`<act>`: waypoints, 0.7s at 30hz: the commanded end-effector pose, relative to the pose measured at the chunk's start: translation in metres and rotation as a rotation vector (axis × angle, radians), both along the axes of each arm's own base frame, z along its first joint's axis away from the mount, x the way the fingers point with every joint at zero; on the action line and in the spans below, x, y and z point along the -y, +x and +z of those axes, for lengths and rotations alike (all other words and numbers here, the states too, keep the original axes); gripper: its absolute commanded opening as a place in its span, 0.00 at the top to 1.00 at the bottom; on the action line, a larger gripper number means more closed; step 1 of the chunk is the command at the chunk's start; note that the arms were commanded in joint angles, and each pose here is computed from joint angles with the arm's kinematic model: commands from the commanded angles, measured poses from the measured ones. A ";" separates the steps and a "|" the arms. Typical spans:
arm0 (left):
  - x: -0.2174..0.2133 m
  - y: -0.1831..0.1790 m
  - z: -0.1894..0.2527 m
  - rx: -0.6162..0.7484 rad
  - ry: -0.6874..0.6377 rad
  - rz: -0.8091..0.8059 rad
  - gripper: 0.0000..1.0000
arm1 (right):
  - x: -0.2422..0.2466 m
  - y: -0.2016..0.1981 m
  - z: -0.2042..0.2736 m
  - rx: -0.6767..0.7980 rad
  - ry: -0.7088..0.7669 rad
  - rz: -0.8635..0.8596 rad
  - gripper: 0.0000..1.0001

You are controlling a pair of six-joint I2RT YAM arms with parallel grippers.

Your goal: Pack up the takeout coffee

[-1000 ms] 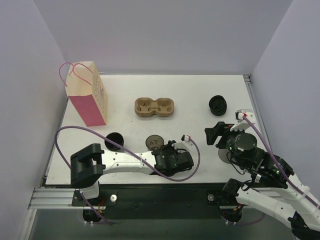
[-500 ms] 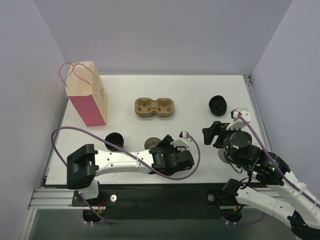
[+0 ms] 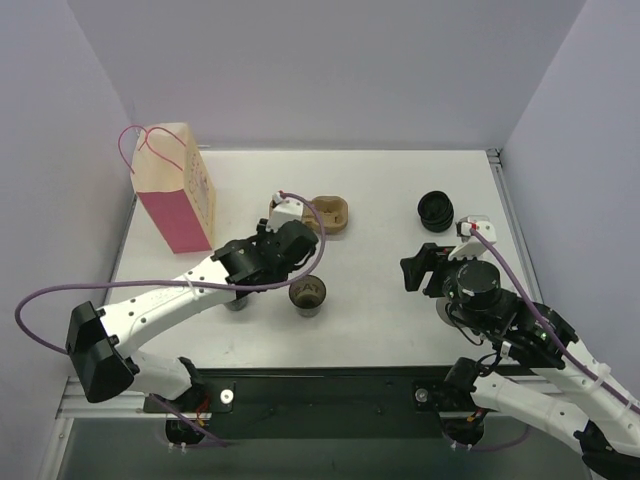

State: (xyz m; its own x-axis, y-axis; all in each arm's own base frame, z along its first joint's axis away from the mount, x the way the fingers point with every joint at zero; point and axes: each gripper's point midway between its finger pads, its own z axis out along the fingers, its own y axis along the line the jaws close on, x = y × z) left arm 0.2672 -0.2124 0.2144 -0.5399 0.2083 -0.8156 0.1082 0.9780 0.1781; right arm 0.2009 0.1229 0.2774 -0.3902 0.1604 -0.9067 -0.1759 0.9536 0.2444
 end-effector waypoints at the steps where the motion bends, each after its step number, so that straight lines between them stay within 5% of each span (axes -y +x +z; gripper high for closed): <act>1: -0.030 -0.003 -0.045 -0.180 -0.011 0.038 0.58 | -0.002 0.001 -0.001 -0.003 0.002 0.003 0.36; 10: -0.053 -0.005 -0.121 -0.408 0.041 0.117 0.58 | -0.010 0.011 -0.002 -0.020 -0.046 -0.006 0.36; 21: -0.107 -0.007 -0.147 -0.469 0.140 0.297 0.58 | -0.016 0.034 0.004 0.021 -0.112 -0.063 0.36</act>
State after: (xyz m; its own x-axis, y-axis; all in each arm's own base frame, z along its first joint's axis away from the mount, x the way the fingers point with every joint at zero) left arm 0.2626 -0.1238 0.0674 -0.8852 0.1186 -0.4499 -0.0070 0.9635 0.2677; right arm 0.2158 0.1406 0.2562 -0.4477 0.0739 -0.8911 -0.1688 0.9717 0.1654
